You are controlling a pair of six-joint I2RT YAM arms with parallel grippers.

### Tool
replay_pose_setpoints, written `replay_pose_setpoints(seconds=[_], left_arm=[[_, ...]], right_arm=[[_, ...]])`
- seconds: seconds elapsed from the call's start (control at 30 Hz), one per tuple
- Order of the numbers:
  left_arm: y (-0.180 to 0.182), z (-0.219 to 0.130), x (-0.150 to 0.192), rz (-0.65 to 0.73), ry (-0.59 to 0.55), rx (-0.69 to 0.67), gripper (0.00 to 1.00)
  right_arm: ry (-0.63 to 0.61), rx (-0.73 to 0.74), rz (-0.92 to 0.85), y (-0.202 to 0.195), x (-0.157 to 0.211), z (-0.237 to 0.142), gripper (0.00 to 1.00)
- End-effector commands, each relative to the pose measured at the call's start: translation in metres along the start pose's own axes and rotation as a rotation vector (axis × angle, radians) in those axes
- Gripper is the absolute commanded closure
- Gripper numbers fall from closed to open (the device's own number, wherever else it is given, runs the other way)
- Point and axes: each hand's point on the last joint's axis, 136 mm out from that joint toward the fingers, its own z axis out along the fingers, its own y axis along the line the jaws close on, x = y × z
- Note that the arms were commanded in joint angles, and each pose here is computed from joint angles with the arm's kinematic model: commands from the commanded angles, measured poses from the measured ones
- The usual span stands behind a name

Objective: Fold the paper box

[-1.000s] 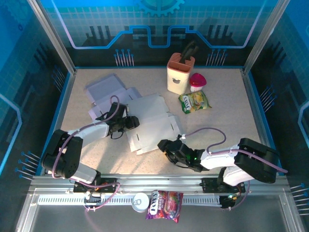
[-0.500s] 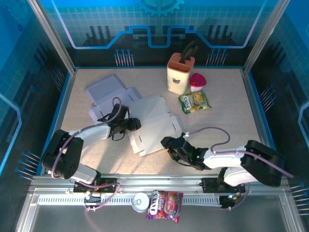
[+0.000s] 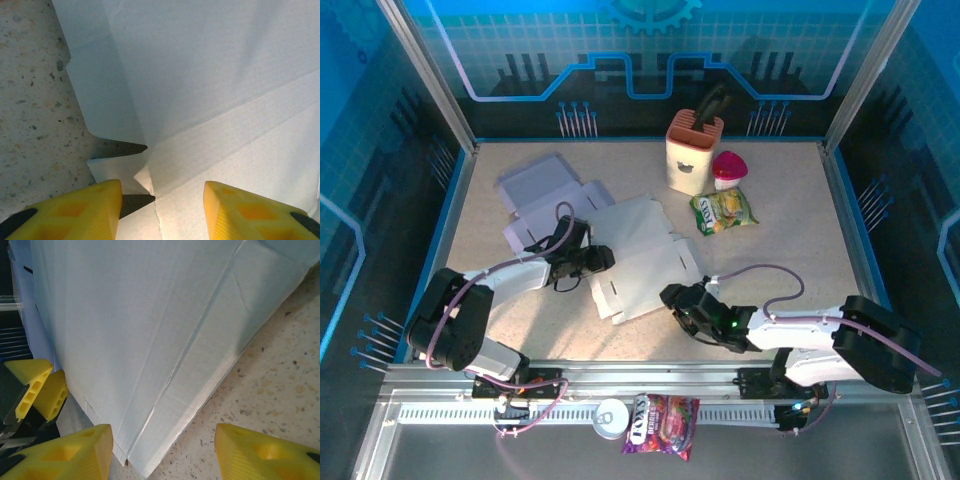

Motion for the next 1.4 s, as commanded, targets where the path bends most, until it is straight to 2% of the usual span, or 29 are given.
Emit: replay_pose_setpoints(seconds=[0.0, 0.67, 1.07, 1.37], left_arm=[[-0.004, -0.003, 0.003, -0.005, 0.003, 0.012, 0.53], [-0.009, -0.001, 0.01, 0.004, 0.016, 0.017, 0.53], [-0.01, 0.0, 0.01, 0.019, 0.014, 0.001, 0.53], [-0.012, 0.0, 0.009, 0.024, 0.017, 0.002, 0.53]], right_arm=[[-0.018, -0.008, 0.024, 0.009, -0.005, 0.004, 0.44], [-0.001, -0.023, 0.08, 0.008, -0.012, 0.019, 0.46], [-0.058, 0.034, 0.039, 0.0, -0.023, -0.006, 0.46], [-0.059, 0.046, 0.071, -0.011, -0.025, 0.0, 0.46]])
